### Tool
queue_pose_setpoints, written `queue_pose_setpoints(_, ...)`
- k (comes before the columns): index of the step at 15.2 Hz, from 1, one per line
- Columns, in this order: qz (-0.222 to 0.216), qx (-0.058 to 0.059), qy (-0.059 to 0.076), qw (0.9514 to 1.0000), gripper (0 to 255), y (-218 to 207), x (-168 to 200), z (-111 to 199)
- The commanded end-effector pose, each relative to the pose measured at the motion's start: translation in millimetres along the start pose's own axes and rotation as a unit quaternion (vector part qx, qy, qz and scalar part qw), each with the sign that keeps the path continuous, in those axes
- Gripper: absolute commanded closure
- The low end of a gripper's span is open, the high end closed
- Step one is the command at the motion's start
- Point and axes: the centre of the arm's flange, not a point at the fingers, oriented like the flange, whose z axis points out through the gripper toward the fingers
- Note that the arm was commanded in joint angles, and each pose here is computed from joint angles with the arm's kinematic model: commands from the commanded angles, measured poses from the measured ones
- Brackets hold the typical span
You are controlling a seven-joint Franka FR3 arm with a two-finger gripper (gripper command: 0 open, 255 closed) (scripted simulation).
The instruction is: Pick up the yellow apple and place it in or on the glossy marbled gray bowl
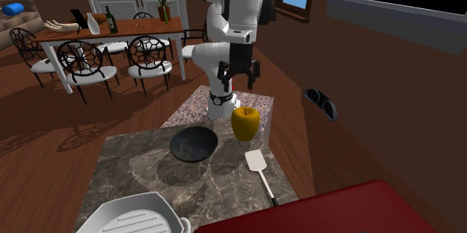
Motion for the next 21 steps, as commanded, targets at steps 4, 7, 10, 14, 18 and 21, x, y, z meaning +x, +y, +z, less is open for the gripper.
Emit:
queue_pose_setpoints(4,-0.089,0.0,0.014,0.9959,0,-35.9,-9.2,32.0)
queue_pose_setpoints(7,-0.089,0.0,0.014,0.9959,0,-35.9,-8.8,47.8)
queue_pose_setpoints(10,-0.089,0.0,0.014,0.9959,0,-35.9,-8.3,66.7)
queue_pose_setpoints(14,-0.089,0.0,0.014,0.9959,0,-35.9,-8.3,66.7)
queue_pose_setpoints(18,-0.089,0.0,0.014,0.9959,0,-35.9,-8.3,66.6)
queue_pose_setpoints(21,-0.089,0.0,0.014,0.9959,255,-35.9,-8.3,66.6)
